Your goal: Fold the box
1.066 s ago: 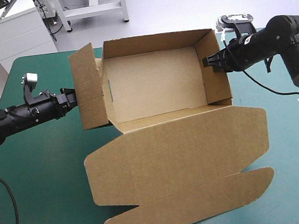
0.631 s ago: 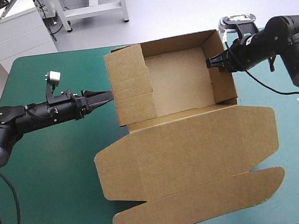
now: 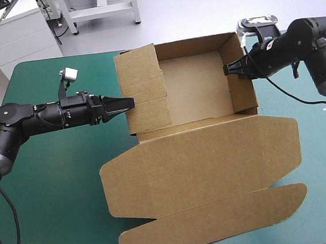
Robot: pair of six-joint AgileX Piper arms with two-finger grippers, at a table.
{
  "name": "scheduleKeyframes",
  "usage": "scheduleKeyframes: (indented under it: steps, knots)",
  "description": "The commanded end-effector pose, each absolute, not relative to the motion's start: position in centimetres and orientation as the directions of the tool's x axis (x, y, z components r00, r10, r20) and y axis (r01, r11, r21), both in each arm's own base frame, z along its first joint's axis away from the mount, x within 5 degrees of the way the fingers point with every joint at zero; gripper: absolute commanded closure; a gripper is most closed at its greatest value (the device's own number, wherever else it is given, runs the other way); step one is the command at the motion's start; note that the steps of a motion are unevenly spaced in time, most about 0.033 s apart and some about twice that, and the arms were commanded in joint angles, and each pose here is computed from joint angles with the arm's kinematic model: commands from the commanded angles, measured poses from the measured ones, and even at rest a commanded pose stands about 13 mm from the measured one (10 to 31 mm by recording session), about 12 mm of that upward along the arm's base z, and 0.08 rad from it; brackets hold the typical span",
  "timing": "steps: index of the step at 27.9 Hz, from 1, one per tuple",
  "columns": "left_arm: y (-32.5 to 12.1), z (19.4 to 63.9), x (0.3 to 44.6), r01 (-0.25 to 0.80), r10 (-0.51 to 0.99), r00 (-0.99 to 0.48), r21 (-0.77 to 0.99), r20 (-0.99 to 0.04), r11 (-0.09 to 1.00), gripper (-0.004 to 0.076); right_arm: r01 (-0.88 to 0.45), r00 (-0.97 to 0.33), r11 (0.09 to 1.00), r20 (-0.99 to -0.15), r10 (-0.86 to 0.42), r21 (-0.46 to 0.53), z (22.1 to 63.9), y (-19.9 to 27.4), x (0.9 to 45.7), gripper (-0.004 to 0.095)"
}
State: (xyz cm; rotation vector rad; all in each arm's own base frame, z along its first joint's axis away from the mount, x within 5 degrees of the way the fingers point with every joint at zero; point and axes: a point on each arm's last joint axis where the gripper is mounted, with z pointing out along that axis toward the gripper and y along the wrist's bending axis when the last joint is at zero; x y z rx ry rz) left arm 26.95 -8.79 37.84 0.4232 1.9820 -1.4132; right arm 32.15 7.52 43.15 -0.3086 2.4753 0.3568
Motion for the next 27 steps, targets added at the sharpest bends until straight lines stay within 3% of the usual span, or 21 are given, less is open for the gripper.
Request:
scheduleKeyframes:
  steps: [1,6,12,21,27]
  knots:
    - [-9.0,40.4,26.1,0.61,-0.176,-0.715,-0.727,-0.676,0.314,0.0178,-0.326,-0.686,0.93,-0.719,-0.11,0.169,46.7,7.8,29.9,0.0908]
    - [-8.8,41.6,26.5,0.521,-0.176,-0.723,-0.694,-0.668,0.496,0.0178,-0.322,-0.641,0.94,-0.756,-0.128,0.114,47.5,8.3,29.2,0.0908]
    - [-11.3,45.1,24.8,0.448,-0.123,-0.635,-0.493,-0.763,0.746,0.0178,-0.32,-0.549,0.946,-0.825,-0.135,0.058,48.7,11.6,28.0,0.0908]
    - [-14.2,44.7,23.5,0.34,-0.097,-0.588,-0.354,-0.803,0.871,0.0178,-0.291,-0.533,0.955,-0.839,-0.11,0.06,48.8,12.3,27.9,0.0908]
    - [-15.2,44.1,23.3,0.312,-0.131,-0.57,-0.361,-0.811,0.879,0.0178,-0.291,-0.532,0.954,-0.84,-0.102,0.068,48.8,12.3,27.9,0.0908]
